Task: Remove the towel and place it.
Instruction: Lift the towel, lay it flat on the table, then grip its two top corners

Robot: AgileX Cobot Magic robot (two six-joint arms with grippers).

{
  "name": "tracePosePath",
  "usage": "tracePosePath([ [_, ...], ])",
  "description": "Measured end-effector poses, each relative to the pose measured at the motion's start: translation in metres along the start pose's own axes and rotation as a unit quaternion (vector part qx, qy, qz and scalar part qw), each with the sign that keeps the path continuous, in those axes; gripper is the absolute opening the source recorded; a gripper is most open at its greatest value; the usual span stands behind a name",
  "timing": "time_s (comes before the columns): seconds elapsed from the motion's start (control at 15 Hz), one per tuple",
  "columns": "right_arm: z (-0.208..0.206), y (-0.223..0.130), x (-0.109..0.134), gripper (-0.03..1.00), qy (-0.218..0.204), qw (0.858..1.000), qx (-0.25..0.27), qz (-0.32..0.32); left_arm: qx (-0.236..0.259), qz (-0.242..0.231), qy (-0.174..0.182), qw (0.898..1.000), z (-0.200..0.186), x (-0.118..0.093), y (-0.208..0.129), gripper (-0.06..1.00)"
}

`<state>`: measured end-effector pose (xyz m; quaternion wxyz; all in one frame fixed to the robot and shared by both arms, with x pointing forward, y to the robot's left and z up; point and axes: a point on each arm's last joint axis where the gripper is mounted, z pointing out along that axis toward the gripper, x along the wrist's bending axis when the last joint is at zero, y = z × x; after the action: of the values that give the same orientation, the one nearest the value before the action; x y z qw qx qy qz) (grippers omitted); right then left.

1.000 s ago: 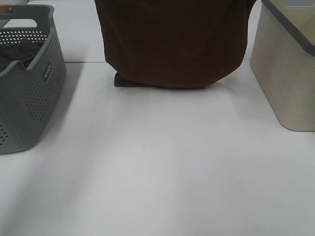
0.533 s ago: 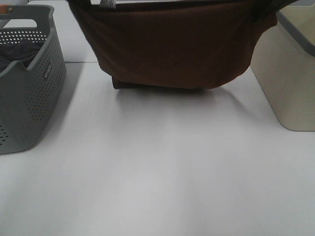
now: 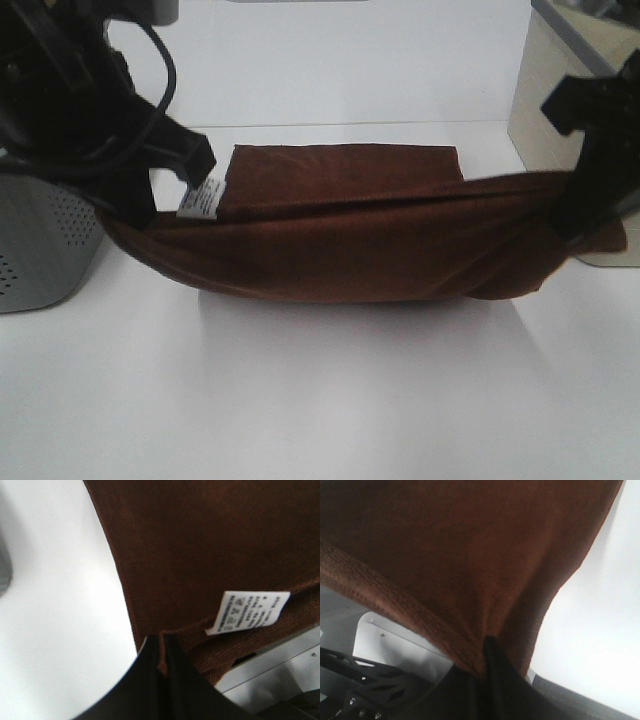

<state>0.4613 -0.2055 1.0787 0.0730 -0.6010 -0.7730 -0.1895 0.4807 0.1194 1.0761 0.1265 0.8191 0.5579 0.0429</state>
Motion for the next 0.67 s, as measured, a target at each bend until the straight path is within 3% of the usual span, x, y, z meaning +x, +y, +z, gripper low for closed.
tracePosePath([
  [0.67, 0.046, -0.098, -0.019, 0.0, 0.011, 0.994, 0.102, 0.047, 0.112, 0.021, -0.018, 0.993, 0.045, -0.05, -0.09, 0.0],
])
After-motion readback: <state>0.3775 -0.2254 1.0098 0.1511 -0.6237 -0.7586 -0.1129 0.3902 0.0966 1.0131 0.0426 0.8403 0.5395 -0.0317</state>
